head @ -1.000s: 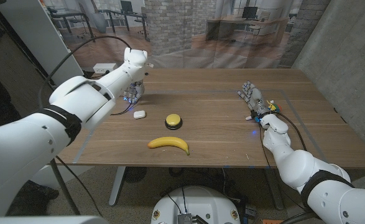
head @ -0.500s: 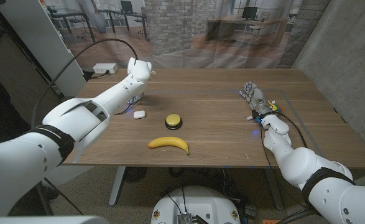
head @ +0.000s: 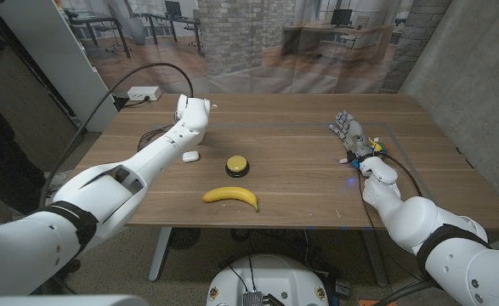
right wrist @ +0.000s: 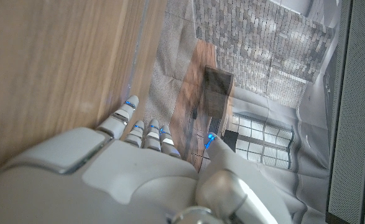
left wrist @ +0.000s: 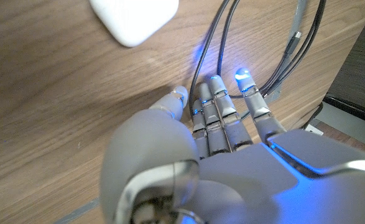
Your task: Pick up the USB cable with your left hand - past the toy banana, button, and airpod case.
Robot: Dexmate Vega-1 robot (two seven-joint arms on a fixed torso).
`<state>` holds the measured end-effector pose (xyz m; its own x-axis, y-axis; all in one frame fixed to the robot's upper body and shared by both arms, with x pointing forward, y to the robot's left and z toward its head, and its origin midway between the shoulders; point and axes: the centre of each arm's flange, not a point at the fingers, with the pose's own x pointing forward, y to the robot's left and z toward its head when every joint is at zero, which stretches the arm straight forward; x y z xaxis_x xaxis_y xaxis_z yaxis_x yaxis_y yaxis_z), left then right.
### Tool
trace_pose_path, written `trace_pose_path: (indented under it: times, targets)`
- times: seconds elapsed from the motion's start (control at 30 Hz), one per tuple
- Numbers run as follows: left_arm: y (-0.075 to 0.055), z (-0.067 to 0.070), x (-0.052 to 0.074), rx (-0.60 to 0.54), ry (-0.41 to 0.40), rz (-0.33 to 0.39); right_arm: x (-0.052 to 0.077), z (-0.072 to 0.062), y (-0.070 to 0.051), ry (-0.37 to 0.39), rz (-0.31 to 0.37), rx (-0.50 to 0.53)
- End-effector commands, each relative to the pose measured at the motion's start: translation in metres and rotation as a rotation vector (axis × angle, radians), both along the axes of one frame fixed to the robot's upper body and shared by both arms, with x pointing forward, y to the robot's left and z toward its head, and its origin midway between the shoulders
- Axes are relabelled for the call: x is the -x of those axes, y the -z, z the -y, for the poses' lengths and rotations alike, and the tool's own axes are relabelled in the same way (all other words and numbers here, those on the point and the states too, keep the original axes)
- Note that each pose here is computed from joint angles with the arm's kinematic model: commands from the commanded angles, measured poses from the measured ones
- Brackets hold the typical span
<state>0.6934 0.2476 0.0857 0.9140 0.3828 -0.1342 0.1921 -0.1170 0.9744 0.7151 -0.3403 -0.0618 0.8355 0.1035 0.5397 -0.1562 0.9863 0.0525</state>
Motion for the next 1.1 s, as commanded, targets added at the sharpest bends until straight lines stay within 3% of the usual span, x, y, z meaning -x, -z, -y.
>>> trace_pose_path:
  times: [0.03,0.43,0.77,0.93,1.1]
  targets:
    - [0.009,0.008,0.0,-0.07,-0.007,-0.006,0.002,0.008,-0.002,0.028,0.016,-0.005]
    - [0.021,0.005,-0.002,-0.125,-0.032,-0.017,0.0,0.007,-0.002,0.036,0.009,-0.001]
    - [0.052,-0.002,-0.001,-0.171,-0.03,0.034,0.0,0.007,-0.002,0.043,0.006,-0.001]
    - [0.059,-0.002,0.003,-0.198,-0.016,0.079,0.0,0.009,-0.004,0.05,0.012,0.002]
    - [0.063,-0.002,0.006,-0.221,0.005,0.17,0.0,0.01,-0.006,0.055,0.015,0.005]
